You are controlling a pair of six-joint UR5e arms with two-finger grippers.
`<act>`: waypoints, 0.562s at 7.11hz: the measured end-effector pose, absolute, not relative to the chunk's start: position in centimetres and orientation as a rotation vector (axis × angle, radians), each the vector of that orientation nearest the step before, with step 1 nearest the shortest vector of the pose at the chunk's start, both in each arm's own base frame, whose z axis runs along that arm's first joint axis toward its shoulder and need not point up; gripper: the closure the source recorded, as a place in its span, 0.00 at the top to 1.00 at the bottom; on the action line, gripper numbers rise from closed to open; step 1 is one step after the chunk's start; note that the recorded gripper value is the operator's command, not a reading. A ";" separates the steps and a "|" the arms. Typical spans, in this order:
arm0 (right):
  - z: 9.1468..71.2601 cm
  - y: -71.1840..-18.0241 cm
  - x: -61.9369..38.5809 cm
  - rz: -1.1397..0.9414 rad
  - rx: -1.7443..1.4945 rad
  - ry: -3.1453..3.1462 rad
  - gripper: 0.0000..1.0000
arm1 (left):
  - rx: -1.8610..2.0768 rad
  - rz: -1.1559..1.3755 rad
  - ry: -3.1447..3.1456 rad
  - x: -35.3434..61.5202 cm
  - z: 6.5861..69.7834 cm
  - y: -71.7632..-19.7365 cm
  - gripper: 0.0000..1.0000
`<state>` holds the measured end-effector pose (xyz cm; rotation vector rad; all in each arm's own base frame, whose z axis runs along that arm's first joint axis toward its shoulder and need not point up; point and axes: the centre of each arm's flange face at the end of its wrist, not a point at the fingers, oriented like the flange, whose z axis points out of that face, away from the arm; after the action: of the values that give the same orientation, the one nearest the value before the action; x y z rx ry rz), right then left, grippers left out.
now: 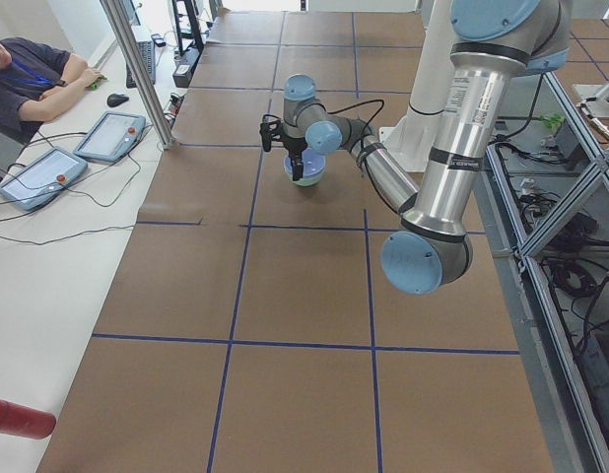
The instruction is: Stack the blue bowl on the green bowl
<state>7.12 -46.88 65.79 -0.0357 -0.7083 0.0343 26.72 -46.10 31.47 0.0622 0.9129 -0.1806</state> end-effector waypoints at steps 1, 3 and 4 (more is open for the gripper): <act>65.8 -46.9 7.1 0.034 -0.036 -0.708 1.00 | 0.120 -0.106 0.877 22.0 34.6 -48.5 1.00; 65.8 -46.9 7.1 0.035 -0.036 -0.708 1.00 | 0.189 0.059 0.815 12.7 41.9 -50.6 1.00; 65.8 -46.9 7.1 0.036 -0.036 -0.708 1.00 | 0.211 0.128 0.782 8.0 46.3 -50.4 1.00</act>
<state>7.12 -46.88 65.79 -0.0362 -0.7083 0.0356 7.95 -50.37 46.25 0.2109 0.7816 0.1280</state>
